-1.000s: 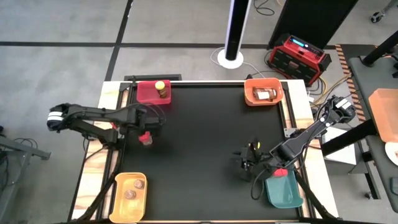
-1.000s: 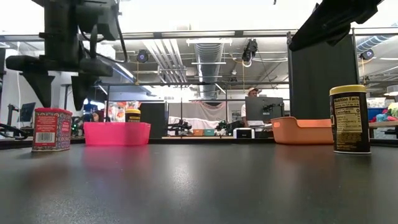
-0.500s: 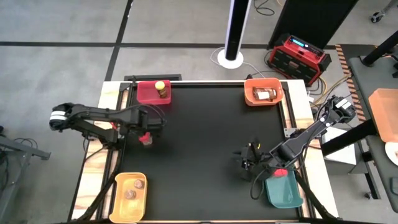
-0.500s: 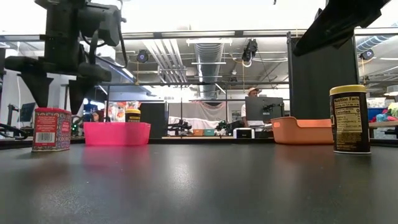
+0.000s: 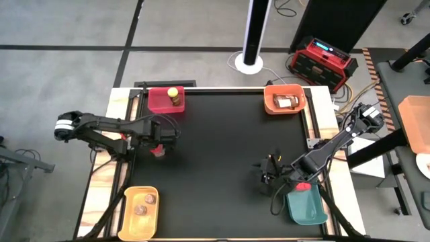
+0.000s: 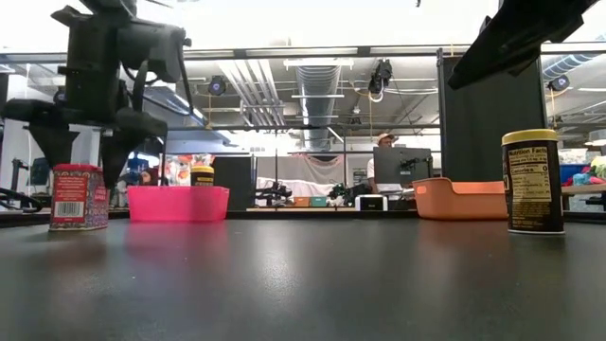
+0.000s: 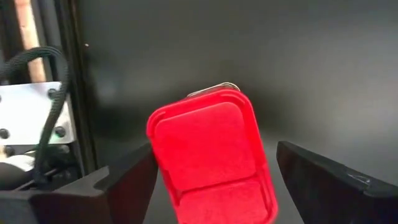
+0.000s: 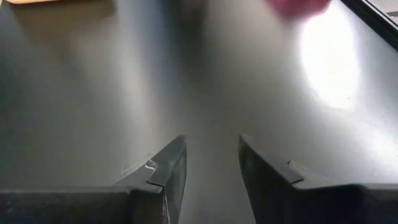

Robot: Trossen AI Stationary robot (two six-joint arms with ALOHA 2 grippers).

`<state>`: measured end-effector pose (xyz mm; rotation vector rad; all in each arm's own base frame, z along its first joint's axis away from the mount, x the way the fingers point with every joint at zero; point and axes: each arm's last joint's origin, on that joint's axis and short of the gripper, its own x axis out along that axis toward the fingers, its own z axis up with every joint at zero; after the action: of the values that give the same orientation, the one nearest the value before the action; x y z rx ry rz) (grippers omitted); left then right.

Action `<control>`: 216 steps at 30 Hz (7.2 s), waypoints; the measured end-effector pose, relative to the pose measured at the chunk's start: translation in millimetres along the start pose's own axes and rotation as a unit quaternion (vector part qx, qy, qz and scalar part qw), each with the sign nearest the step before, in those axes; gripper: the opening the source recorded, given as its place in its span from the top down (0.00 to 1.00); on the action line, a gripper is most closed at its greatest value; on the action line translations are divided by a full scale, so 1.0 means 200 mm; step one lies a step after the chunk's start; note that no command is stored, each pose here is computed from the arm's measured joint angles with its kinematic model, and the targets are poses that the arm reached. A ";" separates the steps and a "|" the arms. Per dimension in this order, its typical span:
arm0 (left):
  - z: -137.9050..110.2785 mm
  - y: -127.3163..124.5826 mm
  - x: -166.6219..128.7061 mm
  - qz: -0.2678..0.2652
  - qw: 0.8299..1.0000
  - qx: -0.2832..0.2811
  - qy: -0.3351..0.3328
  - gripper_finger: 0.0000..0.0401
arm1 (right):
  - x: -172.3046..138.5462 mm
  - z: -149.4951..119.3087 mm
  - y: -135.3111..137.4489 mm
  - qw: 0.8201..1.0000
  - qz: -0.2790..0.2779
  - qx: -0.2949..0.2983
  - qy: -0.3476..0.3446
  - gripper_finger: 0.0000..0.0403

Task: Sort spices by type
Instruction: Put the red seasoning can into the blue bin

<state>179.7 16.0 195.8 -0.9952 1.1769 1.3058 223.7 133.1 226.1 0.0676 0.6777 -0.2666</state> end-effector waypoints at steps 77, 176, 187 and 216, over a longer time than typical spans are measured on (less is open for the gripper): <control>-0.83 -1.02 -0.57 -0.236 0.632 0.645 -0.360 0.51 | 0.01 0.24 0.50 0.991 -0.017 -0.121 -0.055 0.32; -0.95 -1.70 -0.59 -0.567 0.415 0.428 -0.569 0.34 | -0.84 -0.63 0.15 0.946 0.114 -0.139 -0.269 0.55; -1.01 -1.89 -0.56 -0.554 0.421 0.408 -0.591 0.34 | -0.89 -0.72 0.12 0.934 0.154 -0.131 -0.294 0.55; -0.98 -1.94 -0.44 -0.584 0.443 0.407 -0.546 0.34 | -0.85 -0.71 0.11 0.950 0.154 -0.114 -0.247 0.55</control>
<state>560.1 -212.7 213.3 0.0856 -0.1861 -0.0820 15.9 213.6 221.4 -0.1123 0.1876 0.0995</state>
